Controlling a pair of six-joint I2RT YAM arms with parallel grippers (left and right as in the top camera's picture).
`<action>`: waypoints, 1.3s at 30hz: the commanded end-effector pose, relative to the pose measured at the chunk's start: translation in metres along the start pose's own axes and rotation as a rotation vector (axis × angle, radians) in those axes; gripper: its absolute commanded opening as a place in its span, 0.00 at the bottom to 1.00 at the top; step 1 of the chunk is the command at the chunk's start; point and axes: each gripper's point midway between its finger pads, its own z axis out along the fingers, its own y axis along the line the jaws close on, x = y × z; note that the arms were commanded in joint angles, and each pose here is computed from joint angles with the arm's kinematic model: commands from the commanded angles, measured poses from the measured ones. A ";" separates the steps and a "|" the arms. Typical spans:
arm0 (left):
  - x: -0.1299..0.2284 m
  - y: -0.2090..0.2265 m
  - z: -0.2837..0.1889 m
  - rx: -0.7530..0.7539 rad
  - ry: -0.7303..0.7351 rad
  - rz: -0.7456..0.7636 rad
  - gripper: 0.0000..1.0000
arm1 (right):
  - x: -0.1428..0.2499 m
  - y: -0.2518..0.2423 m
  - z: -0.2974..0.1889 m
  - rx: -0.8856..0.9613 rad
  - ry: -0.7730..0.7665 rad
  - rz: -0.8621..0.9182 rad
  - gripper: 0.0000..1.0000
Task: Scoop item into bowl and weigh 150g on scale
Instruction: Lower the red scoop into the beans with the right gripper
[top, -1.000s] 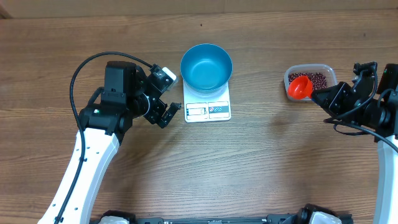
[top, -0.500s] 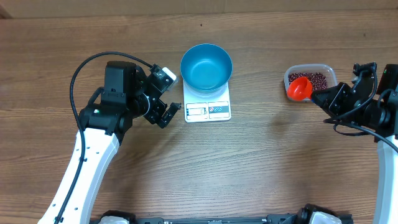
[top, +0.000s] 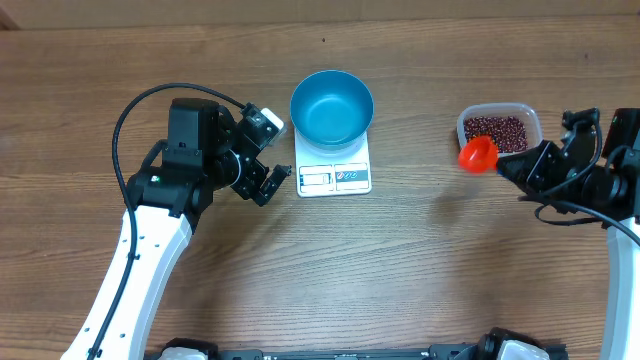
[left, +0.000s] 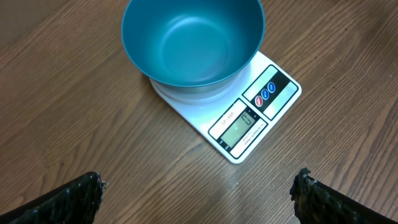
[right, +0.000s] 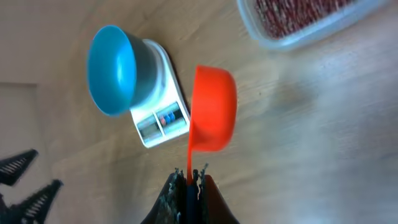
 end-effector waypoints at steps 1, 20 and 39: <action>-0.008 0.001 -0.003 0.005 -0.022 0.015 0.99 | 0.003 -0.008 -0.008 0.067 -0.007 -0.040 0.04; -0.009 0.002 -0.003 0.005 -0.022 0.015 1.00 | -0.124 -0.013 -0.022 0.378 -0.062 -0.268 0.04; -0.008 0.001 -0.003 0.005 -0.022 0.015 1.00 | -0.141 -0.066 0.051 0.422 0.164 -0.665 0.04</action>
